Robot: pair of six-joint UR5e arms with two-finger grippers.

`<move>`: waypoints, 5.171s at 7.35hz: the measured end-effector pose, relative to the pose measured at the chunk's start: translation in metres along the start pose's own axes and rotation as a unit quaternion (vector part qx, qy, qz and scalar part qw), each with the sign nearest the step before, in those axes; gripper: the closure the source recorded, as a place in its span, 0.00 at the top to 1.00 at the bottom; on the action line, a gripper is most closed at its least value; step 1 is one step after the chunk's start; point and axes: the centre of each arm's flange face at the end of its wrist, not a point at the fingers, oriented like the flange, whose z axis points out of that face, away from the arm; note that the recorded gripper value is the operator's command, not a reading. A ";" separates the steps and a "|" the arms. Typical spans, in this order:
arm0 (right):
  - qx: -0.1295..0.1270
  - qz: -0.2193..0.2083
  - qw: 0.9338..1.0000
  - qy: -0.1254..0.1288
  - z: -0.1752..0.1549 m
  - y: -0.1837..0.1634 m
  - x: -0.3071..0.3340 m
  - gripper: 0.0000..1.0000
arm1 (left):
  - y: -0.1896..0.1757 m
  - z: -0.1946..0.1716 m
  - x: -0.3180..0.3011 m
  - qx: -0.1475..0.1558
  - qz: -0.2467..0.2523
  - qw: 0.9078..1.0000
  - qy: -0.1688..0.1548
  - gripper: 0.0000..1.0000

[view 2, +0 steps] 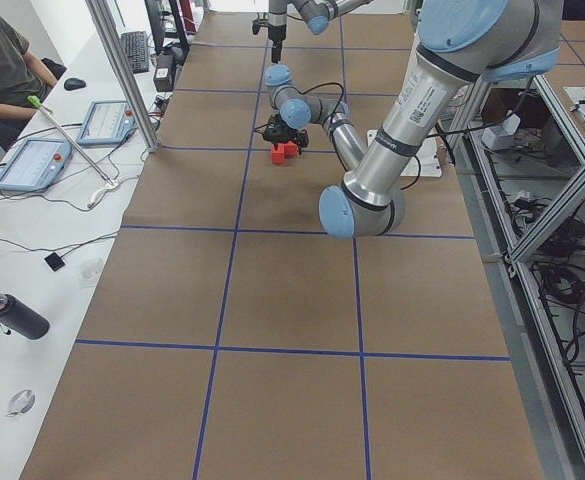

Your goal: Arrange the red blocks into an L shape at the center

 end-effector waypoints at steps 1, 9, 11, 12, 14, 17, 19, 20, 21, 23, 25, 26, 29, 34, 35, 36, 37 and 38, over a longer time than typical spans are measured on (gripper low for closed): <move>0.008 0.002 1.000 0.001 -0.008 -0.008 0.008 0.99 | -0.043 -0.020 -0.024 0.005 0.066 0.998 0.014 1.00; 0.020 -0.019 1.000 -0.014 -0.094 -0.051 0.232 0.99 | -0.484 -0.138 -0.113 0.056 0.485 0.872 0.021 1.00; 0.022 -0.024 0.999 -0.035 -0.111 -0.054 0.286 0.99 | -0.555 -0.148 -0.134 0.053 0.513 0.856 0.023 1.00; 0.019 -0.040 0.999 -0.030 -0.111 -0.056 0.307 0.99 | -0.575 -0.153 -0.141 0.056 0.522 0.851 0.023 1.00; -0.001 -0.085 0.996 -0.004 -0.100 -0.063 0.324 0.99 | -0.590 -0.158 -0.139 0.059 0.526 0.848 0.023 1.00; -0.012 -0.105 0.994 0.023 -0.093 -0.077 0.313 0.99 | -0.597 -0.183 -0.126 0.068 0.510 0.857 0.028 1.00; -0.019 -0.092 0.995 0.031 -0.084 -0.072 0.326 0.99 | -0.597 -0.187 -0.128 0.068 0.507 0.859 0.029 1.00; -0.021 -0.088 0.995 0.032 -0.081 -0.071 0.330 0.99 | -0.595 -0.188 -0.129 0.069 0.508 0.858 0.030 1.00; -0.022 -0.085 0.996 0.031 -0.081 -0.069 0.332 0.99 | -0.596 -0.186 -0.130 0.068 0.507 0.859 0.029 1.00; -0.024 -0.081 0.996 0.029 -0.078 -0.068 0.336 0.99 | -0.594 -0.183 -0.130 0.060 0.507 0.859 0.033 1.00; -0.025 -0.082 0.996 0.024 -0.079 -0.067 0.336 0.99 | -0.587 -0.188 -0.128 0.059 0.513 0.856 0.039 1.00; -0.025 -0.083 0.996 0.014 -0.080 -0.066 0.333 0.99 | -0.585 -0.190 -0.127 0.061 0.515 0.854 0.041 1.00; -0.026 -0.084 0.996 0.000 -0.081 -0.062 0.330 0.99 | -0.585 -0.190 -0.129 0.063 0.515 0.854 0.040 1.00; -0.003 -0.109 0.994 -0.005 -0.077 -0.055 0.336 0.99 | -0.585 -0.187 -0.134 0.061 0.515 0.854 0.040 1.00; -0.001 -0.111 0.994 -0.005 -0.077 -0.055 0.336 0.99 | -0.585 -0.187 -0.134 0.060 0.515 0.854 0.041 1.00; -0.001 -0.112 0.994 -0.005 -0.078 -0.055 0.336 0.99 | -0.585 -0.187 -0.134 0.060 0.515 0.854 0.041 1.00; 0.000 -0.113 0.994 -0.006 -0.078 -0.056 0.335 0.99 | -0.585 -0.187 -0.134 0.060 0.515 0.854 0.041 1.00; 0.001 -0.114 0.993 -0.006 -0.078 -0.057 0.334 0.99 | -0.585 -0.187 -0.134 0.060 0.515 0.854 0.042 1.00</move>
